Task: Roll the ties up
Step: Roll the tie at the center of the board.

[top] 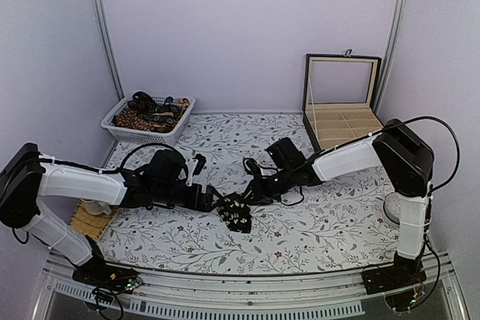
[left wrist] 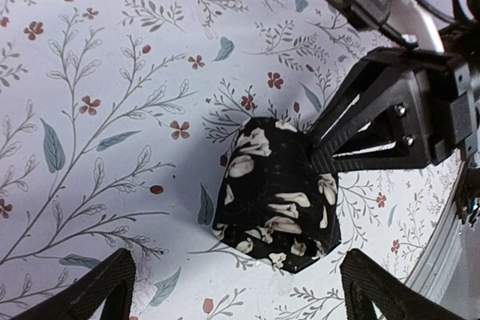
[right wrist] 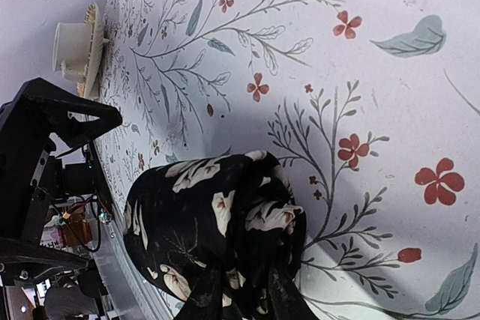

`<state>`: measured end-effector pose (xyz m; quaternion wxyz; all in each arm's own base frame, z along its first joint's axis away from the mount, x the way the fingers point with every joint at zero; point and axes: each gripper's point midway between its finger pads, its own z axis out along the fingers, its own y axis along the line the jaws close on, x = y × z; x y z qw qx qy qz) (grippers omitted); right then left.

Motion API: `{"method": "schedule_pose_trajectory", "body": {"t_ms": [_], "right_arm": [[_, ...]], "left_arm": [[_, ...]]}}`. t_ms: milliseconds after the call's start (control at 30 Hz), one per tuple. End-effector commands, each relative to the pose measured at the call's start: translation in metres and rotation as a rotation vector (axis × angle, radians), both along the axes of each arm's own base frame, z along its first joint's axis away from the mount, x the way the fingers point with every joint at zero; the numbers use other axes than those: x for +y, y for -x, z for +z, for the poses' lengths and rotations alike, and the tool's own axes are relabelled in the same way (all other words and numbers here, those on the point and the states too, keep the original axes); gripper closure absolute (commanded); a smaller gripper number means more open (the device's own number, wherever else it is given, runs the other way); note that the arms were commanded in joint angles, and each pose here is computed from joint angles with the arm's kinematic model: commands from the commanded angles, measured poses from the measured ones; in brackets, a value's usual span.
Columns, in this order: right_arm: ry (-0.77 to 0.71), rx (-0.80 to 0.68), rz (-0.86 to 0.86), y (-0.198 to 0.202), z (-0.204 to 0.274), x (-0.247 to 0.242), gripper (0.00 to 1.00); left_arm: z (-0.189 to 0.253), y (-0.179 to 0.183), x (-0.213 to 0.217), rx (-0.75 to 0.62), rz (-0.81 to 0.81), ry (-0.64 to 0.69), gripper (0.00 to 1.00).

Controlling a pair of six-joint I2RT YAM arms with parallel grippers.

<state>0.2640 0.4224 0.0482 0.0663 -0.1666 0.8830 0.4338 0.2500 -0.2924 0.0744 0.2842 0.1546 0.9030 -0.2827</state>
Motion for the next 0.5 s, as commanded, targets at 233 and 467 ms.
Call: {"method": "schedule_pose_trajectory", "body": {"t_ms": [233, 467], "right_arm": [[-0.011, -0.145, -0.021, -0.003, 0.059, 0.007, 0.44], [0.014, -0.193, -0.009, -0.009, 0.081, 0.007, 0.26]], "left_arm": [[0.001, -0.002, -0.007, 0.052, -0.008, 0.173, 0.11], [0.017, -0.008, 0.001, 0.001, 0.015, 0.177, 0.16]]}}
